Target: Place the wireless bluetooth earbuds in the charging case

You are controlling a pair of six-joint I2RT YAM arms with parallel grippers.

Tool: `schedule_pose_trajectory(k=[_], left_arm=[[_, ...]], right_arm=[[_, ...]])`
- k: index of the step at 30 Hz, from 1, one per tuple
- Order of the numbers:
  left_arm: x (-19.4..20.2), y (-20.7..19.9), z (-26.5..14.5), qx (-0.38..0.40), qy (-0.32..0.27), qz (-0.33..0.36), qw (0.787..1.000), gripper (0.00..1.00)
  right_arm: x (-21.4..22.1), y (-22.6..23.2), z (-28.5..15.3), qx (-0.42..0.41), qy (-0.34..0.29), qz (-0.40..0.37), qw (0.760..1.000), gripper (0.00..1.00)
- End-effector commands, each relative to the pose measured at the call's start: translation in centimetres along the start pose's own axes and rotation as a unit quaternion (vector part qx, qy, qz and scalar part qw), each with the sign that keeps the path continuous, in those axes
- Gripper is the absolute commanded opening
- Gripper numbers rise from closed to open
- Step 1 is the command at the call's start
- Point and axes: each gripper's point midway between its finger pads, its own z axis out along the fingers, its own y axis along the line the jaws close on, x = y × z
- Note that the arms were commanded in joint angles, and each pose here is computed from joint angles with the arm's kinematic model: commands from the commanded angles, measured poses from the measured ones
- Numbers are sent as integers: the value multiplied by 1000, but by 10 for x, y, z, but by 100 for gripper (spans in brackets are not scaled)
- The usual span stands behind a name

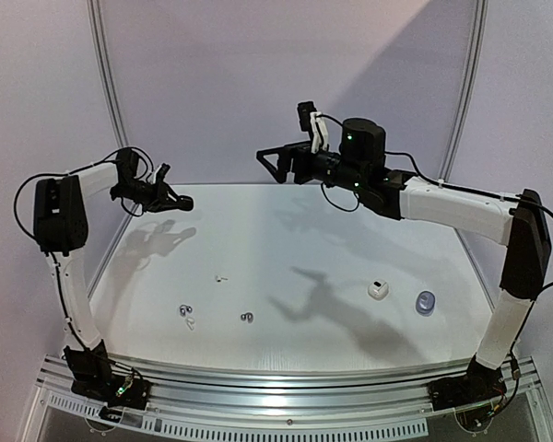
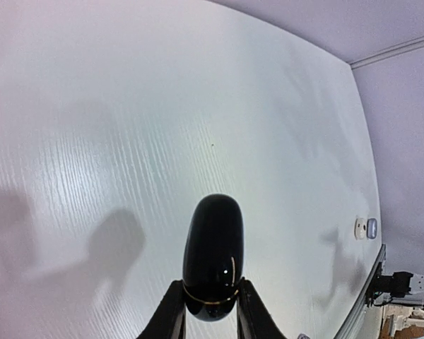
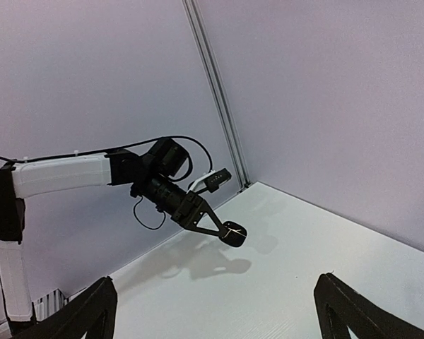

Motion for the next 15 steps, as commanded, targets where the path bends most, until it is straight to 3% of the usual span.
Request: schedule_pose_trajectory(k=[1,15], left_arm=[[11,11,13,11,44,-10,999,0],[56,46,57,38,101,-55,993,0]], right_arm=[[-8,4,-11,9,-1,-2,1000,99],[6,-15,-13,61,27,9,998,99]])
